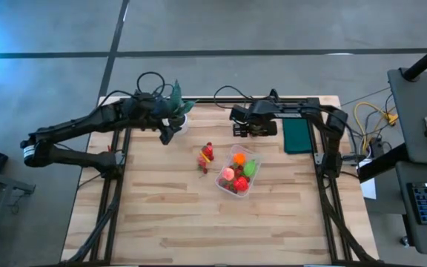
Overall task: Pick and placing Produce into tupperware
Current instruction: Put the red strawberry into the container
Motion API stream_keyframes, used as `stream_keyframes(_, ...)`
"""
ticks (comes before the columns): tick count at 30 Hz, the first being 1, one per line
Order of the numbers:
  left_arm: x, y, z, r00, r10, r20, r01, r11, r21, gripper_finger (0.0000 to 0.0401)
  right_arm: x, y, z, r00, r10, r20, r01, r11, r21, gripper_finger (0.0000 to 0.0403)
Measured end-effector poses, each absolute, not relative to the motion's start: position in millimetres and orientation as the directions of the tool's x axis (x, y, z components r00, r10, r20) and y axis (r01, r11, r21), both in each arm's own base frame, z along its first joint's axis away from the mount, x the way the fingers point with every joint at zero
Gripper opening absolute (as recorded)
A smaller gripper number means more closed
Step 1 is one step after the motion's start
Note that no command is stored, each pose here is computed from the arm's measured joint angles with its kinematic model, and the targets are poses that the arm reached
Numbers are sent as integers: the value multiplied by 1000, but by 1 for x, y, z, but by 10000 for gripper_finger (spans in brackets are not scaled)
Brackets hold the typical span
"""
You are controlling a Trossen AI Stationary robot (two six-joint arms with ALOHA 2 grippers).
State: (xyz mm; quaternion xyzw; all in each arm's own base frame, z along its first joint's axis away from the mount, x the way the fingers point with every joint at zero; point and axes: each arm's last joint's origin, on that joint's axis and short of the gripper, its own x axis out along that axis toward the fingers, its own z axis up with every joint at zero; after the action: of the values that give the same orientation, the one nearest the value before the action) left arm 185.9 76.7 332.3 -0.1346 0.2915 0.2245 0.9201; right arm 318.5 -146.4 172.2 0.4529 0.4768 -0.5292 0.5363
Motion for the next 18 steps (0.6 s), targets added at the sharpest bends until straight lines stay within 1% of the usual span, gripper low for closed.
stream_keyframes(8,186,77,332,730,330,-599,-477,873,-100,299,323,-157,160,-34,-133,-991,999,20,-37,233)
stream_keyframes(12,186,77,331,728,329,-601,-477,873,-100,299,321,-162,154,-64,-143,-988,998,10,-66,232)
stream_keyframes(18,186,76,331,725,326,-607,-477,873,-100,299,319,-166,153,-73,-156,-985,997,19,-77,221)
